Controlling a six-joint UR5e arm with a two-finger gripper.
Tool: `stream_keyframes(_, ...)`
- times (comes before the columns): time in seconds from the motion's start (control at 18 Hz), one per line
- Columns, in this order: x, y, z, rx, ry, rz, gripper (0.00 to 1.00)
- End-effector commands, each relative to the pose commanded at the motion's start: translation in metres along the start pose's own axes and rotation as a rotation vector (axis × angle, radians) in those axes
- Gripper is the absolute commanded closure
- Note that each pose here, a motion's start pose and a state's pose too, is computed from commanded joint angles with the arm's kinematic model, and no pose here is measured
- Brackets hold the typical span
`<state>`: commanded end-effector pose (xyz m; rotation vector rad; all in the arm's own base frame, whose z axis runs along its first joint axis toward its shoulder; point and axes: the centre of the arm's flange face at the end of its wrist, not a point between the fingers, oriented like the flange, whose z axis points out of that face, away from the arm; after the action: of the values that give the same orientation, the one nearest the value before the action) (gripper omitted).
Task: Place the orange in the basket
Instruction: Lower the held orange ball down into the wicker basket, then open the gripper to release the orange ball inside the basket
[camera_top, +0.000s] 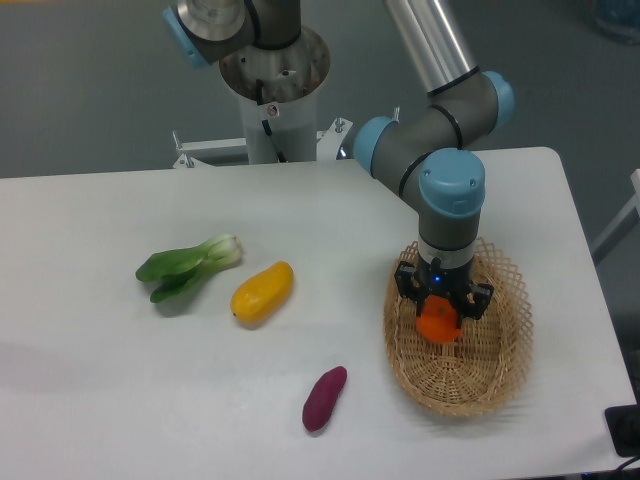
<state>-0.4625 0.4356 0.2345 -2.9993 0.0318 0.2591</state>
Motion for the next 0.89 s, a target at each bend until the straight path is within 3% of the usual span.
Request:
stream_keyframes(0.22,0.000,-0.001,0.000,0.002,-0.002,0.006,0.26)
stream_keyframes(0.28,-0.001,-0.002,-0.002,0.004,-0.006,0.006,0.21)
stream_keyframes(0.39,-0.004,-0.002,-0.004,0.007,-0.012,0.008,0.00)
stream_keyframes(0.89,-0.025,-0.013,-0.047,0.049,-0.082,0.043,0.00)
